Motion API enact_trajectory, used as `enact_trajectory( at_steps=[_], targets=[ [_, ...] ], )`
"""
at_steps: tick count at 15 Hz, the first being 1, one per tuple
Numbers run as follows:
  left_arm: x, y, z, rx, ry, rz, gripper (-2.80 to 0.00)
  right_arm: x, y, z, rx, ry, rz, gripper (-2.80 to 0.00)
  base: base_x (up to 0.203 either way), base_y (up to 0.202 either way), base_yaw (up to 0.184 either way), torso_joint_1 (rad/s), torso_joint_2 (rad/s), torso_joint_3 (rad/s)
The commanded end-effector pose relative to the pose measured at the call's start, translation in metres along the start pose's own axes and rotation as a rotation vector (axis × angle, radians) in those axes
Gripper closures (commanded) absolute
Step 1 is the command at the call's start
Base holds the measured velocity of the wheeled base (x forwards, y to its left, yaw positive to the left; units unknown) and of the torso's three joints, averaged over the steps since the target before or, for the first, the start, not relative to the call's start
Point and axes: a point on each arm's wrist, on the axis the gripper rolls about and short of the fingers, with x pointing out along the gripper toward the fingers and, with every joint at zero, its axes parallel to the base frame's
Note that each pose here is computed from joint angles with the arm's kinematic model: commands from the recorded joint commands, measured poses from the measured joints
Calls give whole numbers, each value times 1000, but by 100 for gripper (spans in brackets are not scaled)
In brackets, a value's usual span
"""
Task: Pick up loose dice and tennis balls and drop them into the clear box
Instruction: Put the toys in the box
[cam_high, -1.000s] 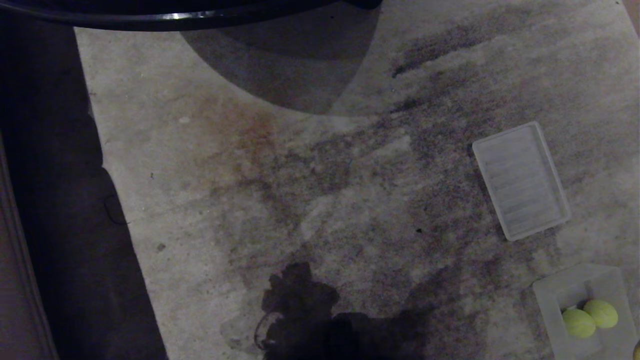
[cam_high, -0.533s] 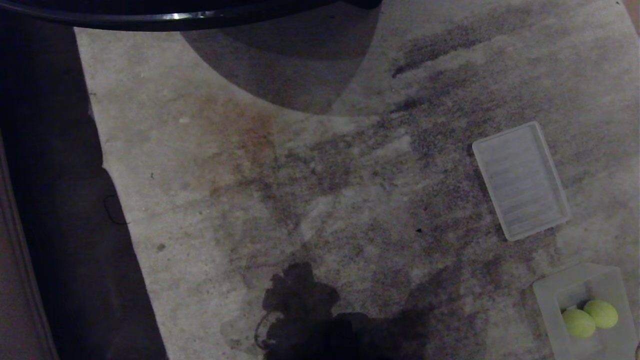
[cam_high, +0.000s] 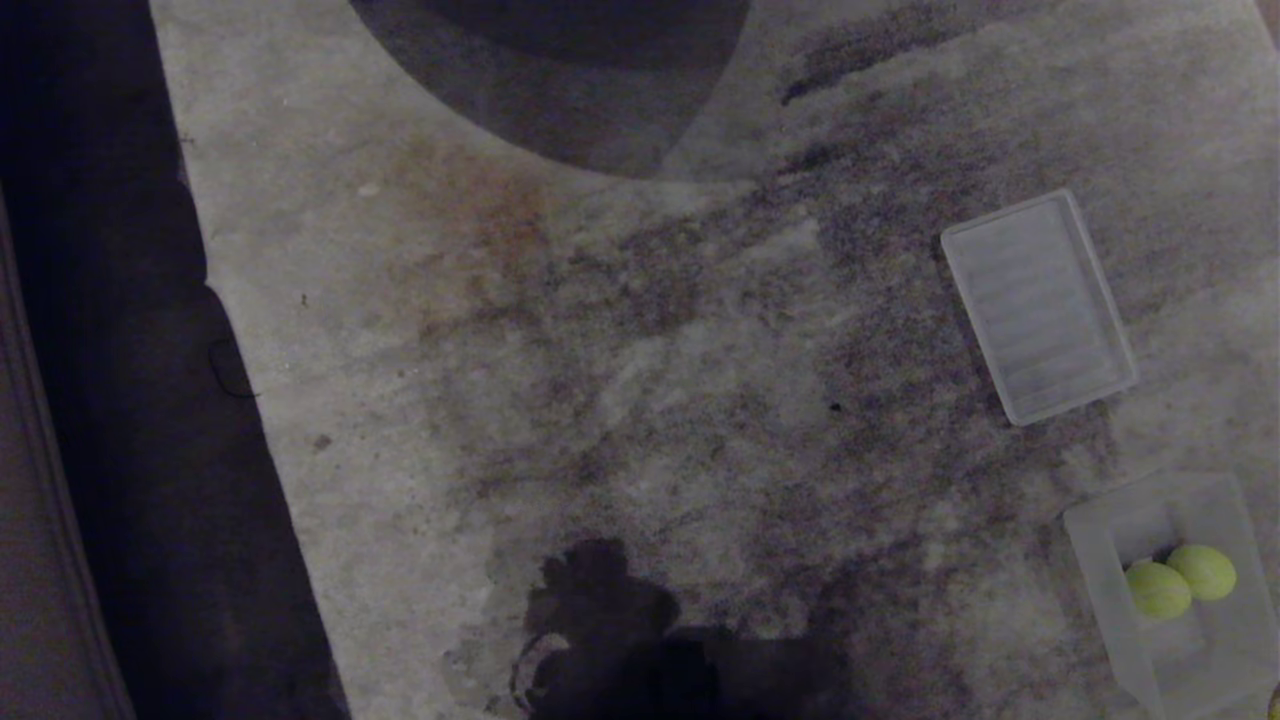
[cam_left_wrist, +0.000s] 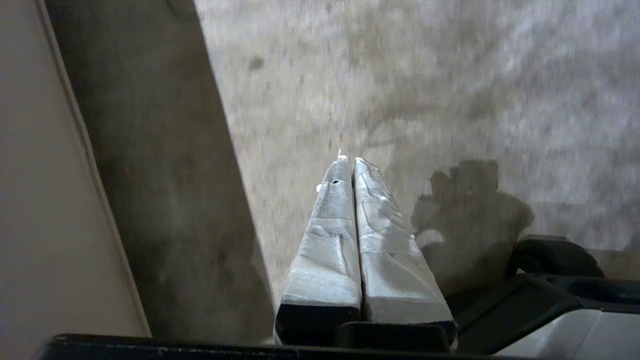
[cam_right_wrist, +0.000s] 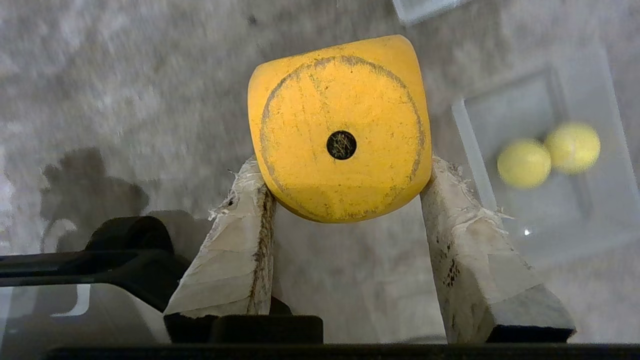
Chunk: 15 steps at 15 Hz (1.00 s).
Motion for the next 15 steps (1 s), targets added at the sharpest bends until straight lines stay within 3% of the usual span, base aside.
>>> enact_trajectory(
  at_steps=[1, 4, 10, 15],
  targets=[
    [0, 0, 0, -2, 3, -1, 0, 0, 0, 0, 2, 3, 0, 0, -181, 0, -1, -2, 3, 2],
    [0, 0, -1, 1, 4, -1, 0, 0, 0, 0, 4, 3, 0, 0, -136, 0, -1, 3, 4, 2],
    [0, 0, 0, 4, 2, -2, 0, 0, 0, 0, 4, 3, -2, 0, 0, 0, 0, 0, 0, 0],
    [0, 0, -1, 2, 4, -1, 0, 0, 0, 0, 5, 3, -3, 0, 3, 8, -133, 3, 4, 0]
  ],
)
